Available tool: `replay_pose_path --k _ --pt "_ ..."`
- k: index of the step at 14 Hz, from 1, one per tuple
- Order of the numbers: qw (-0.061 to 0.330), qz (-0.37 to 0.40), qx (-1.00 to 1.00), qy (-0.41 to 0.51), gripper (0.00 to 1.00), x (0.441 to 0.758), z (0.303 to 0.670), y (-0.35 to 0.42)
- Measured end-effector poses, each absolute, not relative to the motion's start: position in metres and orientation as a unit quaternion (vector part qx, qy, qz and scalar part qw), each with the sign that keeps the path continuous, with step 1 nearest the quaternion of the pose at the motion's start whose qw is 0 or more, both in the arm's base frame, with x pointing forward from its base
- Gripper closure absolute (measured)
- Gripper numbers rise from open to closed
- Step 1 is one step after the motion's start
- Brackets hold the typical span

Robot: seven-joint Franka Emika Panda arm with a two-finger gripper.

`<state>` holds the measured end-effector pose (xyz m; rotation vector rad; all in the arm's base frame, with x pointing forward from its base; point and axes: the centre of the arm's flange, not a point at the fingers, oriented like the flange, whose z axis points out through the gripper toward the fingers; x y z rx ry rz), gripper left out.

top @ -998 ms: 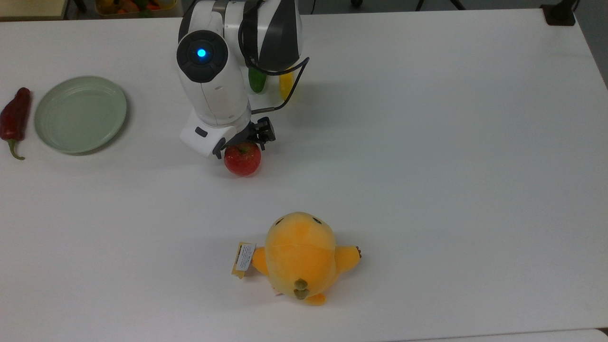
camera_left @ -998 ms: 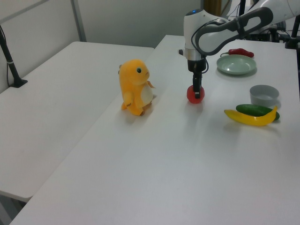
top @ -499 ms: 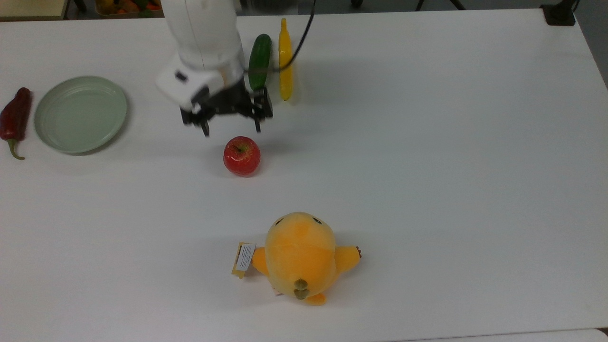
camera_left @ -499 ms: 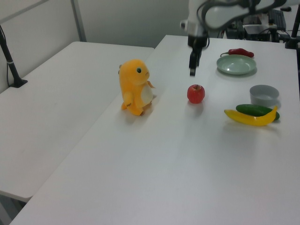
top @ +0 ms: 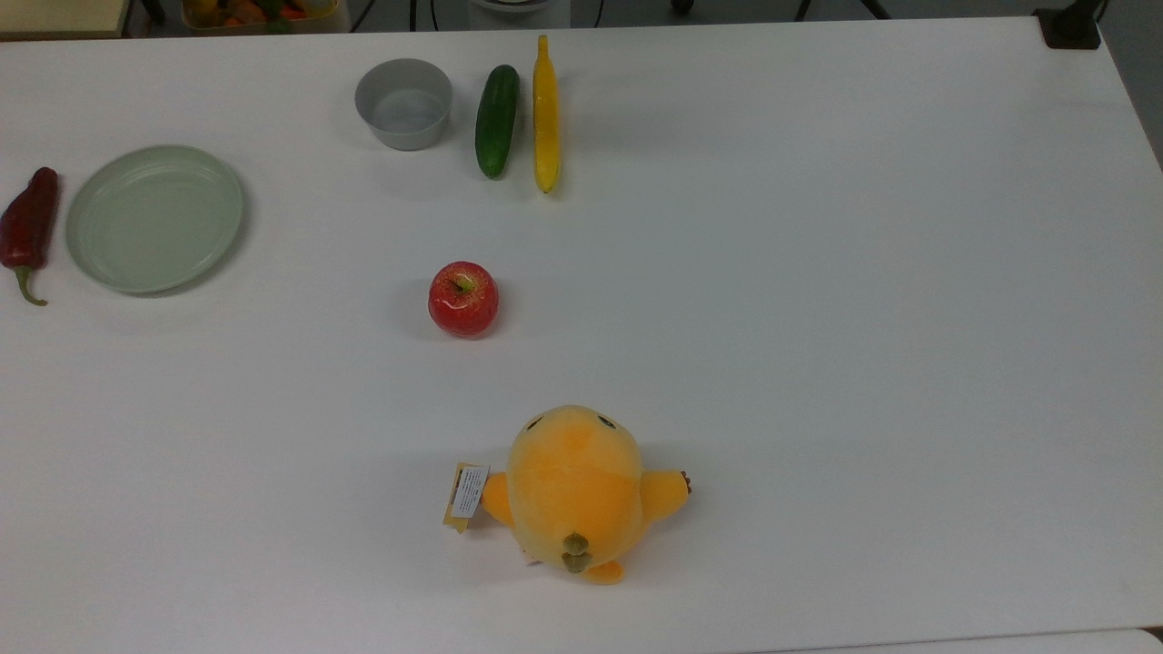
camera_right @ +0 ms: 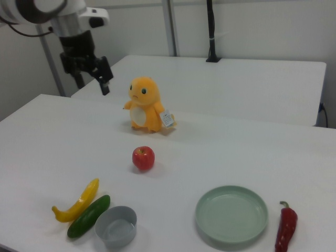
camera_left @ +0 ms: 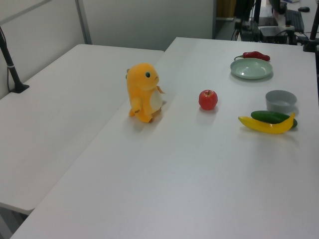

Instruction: Red apple placed in the center of the desktop

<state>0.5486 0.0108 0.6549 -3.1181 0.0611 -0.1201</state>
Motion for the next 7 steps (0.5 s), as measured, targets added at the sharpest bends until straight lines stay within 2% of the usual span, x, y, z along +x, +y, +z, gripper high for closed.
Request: replay_pose_path --k 4,7 --pt "0.01 -0.014 -1.0 0.0 0.0 0.524 0.64 0.032" --pt "0.01 -0.047 -0.998 -0.044 0.0 0.535 0.63 0.035"
